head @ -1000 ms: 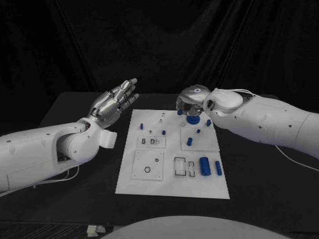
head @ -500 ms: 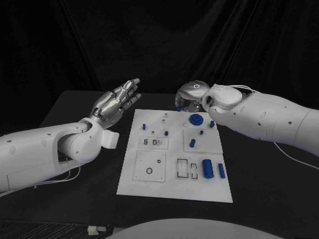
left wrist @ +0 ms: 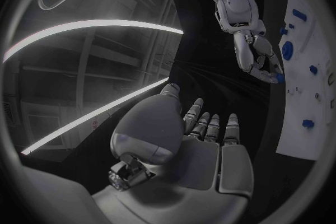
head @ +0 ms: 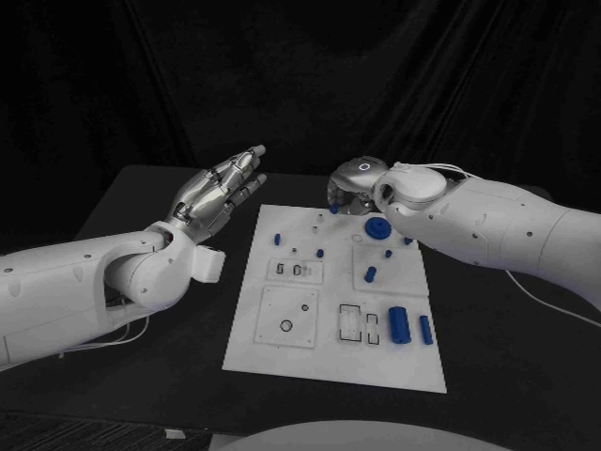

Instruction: Assemble the parts on the task board

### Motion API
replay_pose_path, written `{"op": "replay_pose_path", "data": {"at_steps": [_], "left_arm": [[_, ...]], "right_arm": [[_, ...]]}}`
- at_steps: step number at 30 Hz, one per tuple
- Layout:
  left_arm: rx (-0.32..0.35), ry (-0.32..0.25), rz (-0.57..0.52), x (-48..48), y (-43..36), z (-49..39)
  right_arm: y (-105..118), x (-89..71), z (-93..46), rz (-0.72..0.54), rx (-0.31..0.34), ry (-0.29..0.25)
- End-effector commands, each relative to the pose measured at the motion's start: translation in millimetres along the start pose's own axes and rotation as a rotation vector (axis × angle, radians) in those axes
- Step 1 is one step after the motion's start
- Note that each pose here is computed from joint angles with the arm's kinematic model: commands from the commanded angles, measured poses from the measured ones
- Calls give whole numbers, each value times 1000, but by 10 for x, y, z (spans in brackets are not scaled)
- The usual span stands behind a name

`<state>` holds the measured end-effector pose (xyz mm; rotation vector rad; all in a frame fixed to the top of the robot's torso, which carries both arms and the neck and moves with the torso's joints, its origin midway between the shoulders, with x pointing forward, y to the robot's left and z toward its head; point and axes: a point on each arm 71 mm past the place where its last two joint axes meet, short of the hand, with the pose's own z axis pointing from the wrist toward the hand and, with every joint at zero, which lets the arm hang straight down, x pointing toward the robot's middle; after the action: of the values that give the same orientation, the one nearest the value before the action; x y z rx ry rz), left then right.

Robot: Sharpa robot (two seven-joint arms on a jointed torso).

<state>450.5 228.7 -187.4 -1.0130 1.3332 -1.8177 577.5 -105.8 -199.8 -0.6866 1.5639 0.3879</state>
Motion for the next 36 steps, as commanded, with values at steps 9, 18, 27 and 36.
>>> {"op": "replay_pose_path", "data": {"at_steps": [9, 18, 27, 36], "left_arm": [[177, 11, 38, 5, -151, 26], [165, 18, 33, -2, -140, 38], [152, 27, 26, -3, -128, 47], [144, 32, 22, -2, -118, 57]], "right_arm": [[2, -30, 38, -6, 22, -13], [12, -30, 48, -6, 20, -10], [4, -17, 47, -6, 27, 2], [26, -13, 59, -4, 24, 11]]}}
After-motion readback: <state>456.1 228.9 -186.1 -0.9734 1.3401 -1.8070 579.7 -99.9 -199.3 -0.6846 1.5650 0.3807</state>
